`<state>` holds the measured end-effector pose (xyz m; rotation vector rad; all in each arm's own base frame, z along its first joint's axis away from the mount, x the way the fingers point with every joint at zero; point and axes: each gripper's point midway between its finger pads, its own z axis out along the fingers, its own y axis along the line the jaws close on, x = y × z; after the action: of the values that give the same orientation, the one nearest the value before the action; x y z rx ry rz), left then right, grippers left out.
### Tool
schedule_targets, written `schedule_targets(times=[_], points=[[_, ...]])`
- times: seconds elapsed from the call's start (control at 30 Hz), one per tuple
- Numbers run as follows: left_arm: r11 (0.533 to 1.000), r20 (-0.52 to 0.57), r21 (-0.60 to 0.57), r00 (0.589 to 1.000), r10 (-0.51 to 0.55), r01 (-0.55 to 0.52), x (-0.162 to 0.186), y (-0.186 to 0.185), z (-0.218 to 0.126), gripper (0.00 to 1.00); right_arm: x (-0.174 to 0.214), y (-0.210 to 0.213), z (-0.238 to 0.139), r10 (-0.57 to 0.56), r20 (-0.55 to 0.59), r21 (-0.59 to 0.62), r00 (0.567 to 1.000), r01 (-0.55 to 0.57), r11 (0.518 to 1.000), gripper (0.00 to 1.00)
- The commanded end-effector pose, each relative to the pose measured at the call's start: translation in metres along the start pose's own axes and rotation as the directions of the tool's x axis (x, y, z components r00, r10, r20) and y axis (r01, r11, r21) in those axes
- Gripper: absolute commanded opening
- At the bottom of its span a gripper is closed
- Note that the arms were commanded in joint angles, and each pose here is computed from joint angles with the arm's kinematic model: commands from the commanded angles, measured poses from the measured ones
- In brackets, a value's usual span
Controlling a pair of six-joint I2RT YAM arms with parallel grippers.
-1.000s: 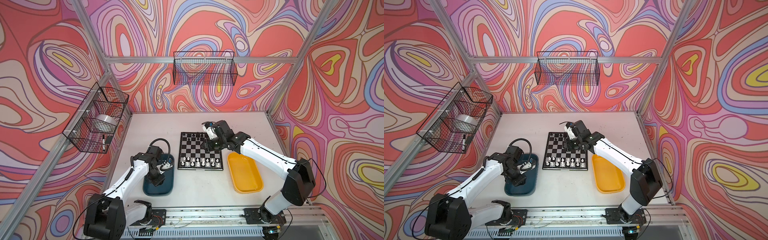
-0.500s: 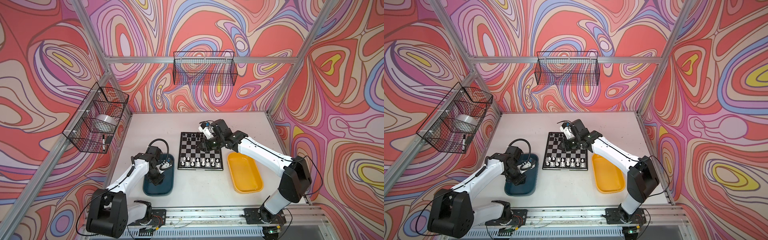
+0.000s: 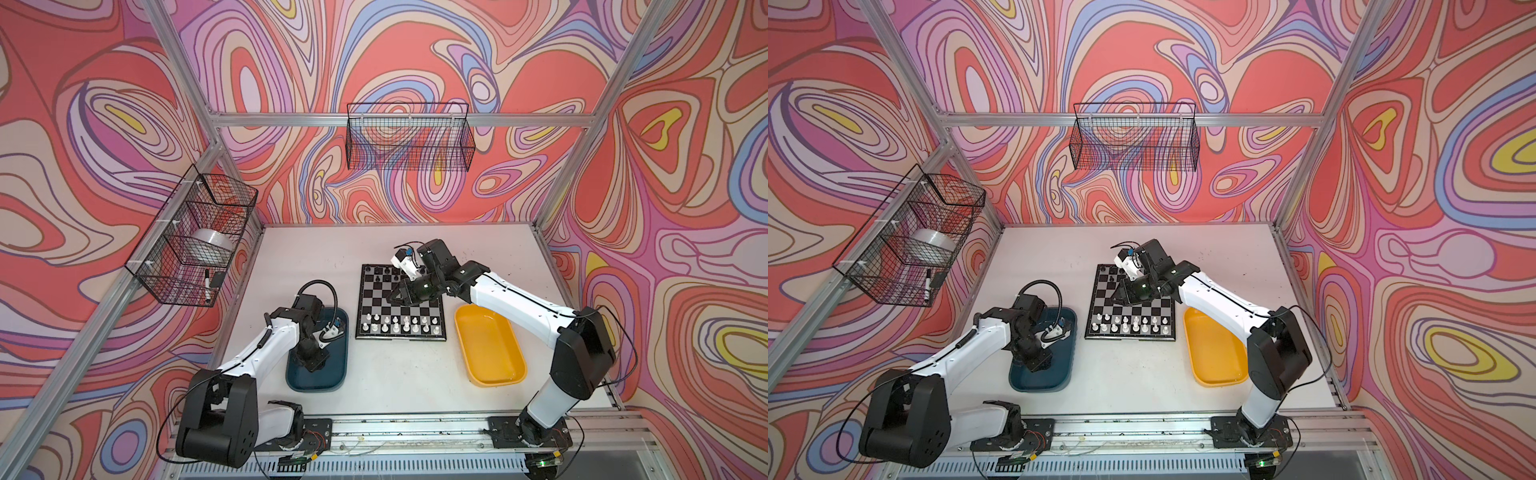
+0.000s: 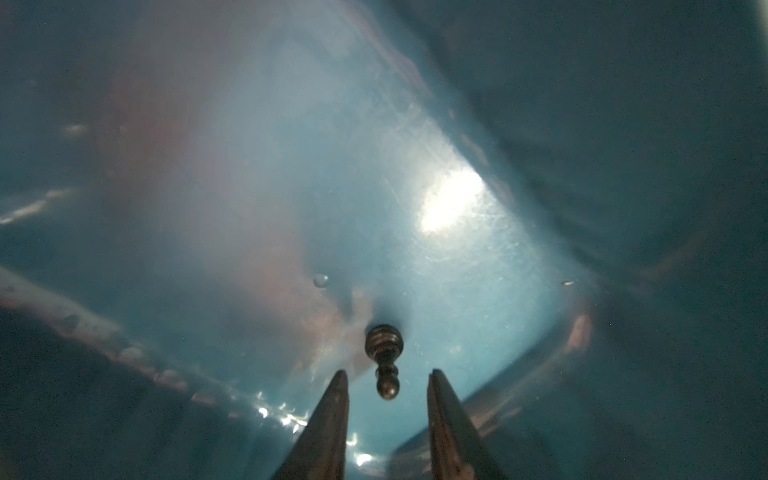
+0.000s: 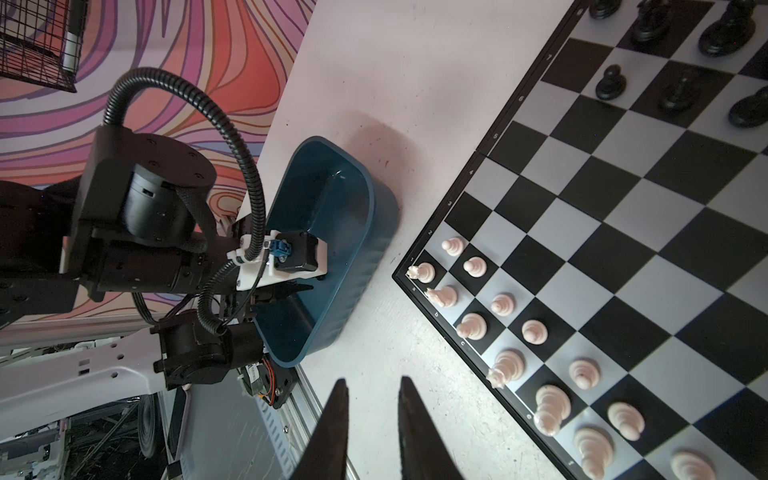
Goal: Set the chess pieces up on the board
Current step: 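Lower the left gripper into the teal tray around the last black pawn, then close the left gripper on the last black pawn and lift it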
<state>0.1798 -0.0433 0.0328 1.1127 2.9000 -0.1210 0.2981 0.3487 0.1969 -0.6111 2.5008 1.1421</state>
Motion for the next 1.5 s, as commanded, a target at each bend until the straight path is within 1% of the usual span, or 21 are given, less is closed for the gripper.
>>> schedule_targets(times=[0.0, 0.33, 0.43, 0.8, 1.3, 1.47], points=[[1.000, -0.004, 0.013, 1.000, 0.013, -0.013, 0.0028, -0.0011, 0.0056, 0.31, -0.0049, 0.0021, -0.0043, -0.014, 0.013, 0.001, 1.000, 0.014, 1.000, 0.21], [1.000, -0.011, 0.016, 1.000, 0.012, -0.012, 0.0031, -0.0002, 0.0101, 0.29, -0.0044, 0.0007, -0.0046, -0.013, 0.014, 0.011, 1.000, 0.013, 1.000, 0.21], [1.000, -0.013, 0.012, 1.000, 0.010, -0.010, 0.0032, 0.0006, 0.0103, 0.25, -0.0041, -0.0001, -0.0046, -0.012, 0.013, 0.013, 1.000, 0.011, 1.000, 0.21], [1.000, -0.023, 0.006, 1.000, 0.017, -0.017, 0.0049, 0.0019, 0.0119, 0.22, -0.0013, -0.0026, -0.0020, -0.007, 0.005, 0.014, 1.000, 0.007, 1.000, 0.21], [1.000, -0.027, 0.004, 1.000, 0.016, -0.015, 0.0062, 0.0019, 0.0120, 0.12, -0.0003, -0.0035, -0.0017, -0.004, 0.002, 0.015, 1.000, 0.004, 1.000, 0.21], [1.000, -0.028, -0.003, 0.999, 0.016, -0.016, 0.0063, 0.0033, 0.0110, 0.10, 0.0000, -0.0038, -0.0015, -0.005, 0.002, 0.017, 1.000, 0.005, 1.000, 0.21]])
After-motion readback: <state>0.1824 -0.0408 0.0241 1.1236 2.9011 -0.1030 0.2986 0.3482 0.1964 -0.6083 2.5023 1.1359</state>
